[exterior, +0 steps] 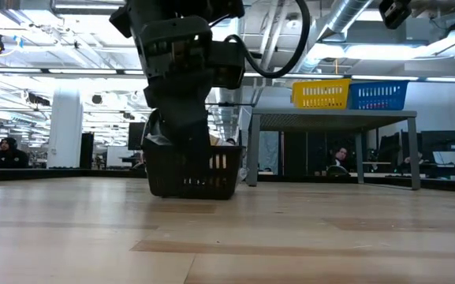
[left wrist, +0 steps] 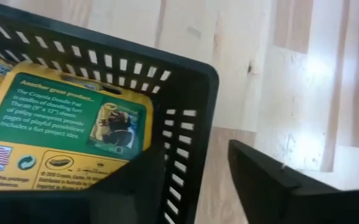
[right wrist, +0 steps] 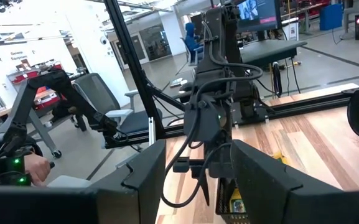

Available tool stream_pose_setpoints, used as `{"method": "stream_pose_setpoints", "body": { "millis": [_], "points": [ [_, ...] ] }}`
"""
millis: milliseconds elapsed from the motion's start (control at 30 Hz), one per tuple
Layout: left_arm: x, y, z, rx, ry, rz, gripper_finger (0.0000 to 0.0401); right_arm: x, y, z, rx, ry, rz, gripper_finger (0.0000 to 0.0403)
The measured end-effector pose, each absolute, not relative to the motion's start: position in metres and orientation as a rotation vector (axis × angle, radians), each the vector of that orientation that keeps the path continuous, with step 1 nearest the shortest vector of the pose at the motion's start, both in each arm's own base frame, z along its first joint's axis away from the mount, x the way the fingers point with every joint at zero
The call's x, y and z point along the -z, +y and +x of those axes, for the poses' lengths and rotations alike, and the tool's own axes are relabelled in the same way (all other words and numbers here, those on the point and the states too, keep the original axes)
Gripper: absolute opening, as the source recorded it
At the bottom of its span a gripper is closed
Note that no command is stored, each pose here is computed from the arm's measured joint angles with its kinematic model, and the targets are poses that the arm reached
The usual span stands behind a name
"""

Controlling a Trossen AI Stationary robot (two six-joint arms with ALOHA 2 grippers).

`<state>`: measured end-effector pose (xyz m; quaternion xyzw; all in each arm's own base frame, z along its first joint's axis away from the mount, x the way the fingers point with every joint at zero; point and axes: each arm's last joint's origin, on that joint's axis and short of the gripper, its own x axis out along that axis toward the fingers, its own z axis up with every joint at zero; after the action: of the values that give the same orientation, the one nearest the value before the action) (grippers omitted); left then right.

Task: Pick & Place Office Desk Supplies
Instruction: Move the black basket filled with crayons to the center of the table, then put the black basket filled with crayons on the shelf

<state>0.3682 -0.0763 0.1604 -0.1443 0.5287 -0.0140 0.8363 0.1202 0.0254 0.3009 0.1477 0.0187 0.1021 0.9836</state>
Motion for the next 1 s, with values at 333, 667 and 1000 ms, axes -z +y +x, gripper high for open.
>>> {"method": "stream_pose_setpoints", "body": {
  "millis": [333,667,1000],
  "points": [
    [-0.18,-0.069,0.369,0.067,1.049,-0.368,0.0209,-0.301,0.025,0.12,-0.205,0.041,0.296,0.0175],
    [-0.245,-0.063,0.35,0.064,0.835,-0.327,0.0196,-0.306,0.027,0.126,-0.202,0.069,0.275,0.0175],
    [-0.263,-0.037,0.266,-0.106,0.139,-0.357,0.0195,-0.333,0.043,0.172,-0.198,0.325,0.249,0.0168]
  ]
}}
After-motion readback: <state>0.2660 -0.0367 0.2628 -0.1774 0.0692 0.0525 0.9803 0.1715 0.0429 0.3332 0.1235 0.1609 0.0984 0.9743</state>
